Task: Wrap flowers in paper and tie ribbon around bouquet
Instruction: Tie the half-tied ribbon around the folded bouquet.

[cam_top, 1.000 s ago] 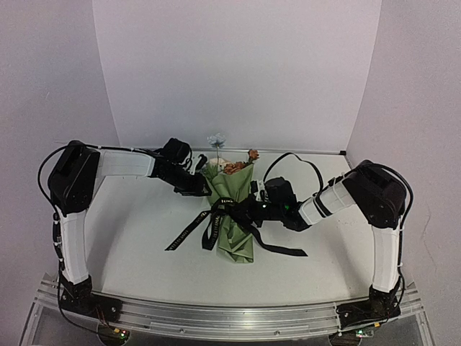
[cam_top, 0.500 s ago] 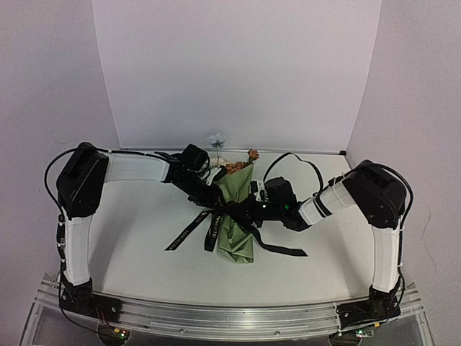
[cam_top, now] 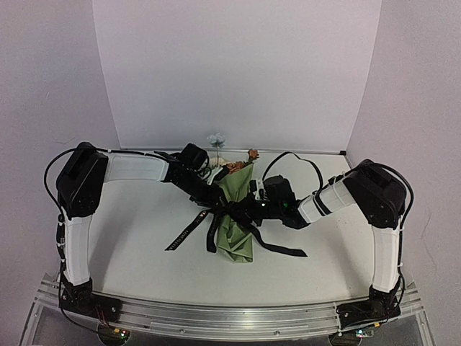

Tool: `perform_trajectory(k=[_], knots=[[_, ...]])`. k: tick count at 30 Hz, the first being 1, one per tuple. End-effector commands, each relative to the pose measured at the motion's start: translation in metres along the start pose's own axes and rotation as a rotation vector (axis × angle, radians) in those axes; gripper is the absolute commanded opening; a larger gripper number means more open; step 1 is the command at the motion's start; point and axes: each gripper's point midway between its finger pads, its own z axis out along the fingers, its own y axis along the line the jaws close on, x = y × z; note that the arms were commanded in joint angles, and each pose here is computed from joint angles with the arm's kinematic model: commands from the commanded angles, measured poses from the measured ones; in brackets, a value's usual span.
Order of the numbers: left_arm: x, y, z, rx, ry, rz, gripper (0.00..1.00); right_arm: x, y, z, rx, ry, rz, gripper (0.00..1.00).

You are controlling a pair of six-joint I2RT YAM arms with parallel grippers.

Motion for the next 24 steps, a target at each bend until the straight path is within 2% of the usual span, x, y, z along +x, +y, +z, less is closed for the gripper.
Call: perform_trajectory(k=[1, 8, 15, 19, 24], knots=[[-0.021, -0.01, -0.004, 0.028, -0.039, 0.051, 0.4, -0.012, 0.02, 0.0, -0.038, -0.021, -0.039, 0.0], [-0.022, -0.009, 0.0, 0.037, -0.033, 0.049, 0.41, -0.01, 0.023, 0.0, -0.044, -0.007, -0.046, 0.0], [-0.018, -0.003, 0.007, 0.023, -0.013, 0.032, 0.36, -0.011, 0.028, -0.002, -0.056, -0.001, -0.056, 0.0], [-0.021, -0.004, 0.007, 0.026, -0.019, 0.028, 0.28, -0.009, 0.028, -0.002, -0.058, 0.004, -0.058, 0.0], [-0.026, -0.005, 0.003, 0.018, -0.051, 0.012, 0.1, -0.007, 0.027, -0.009, -0.044, 0.003, -0.068, 0.0]])
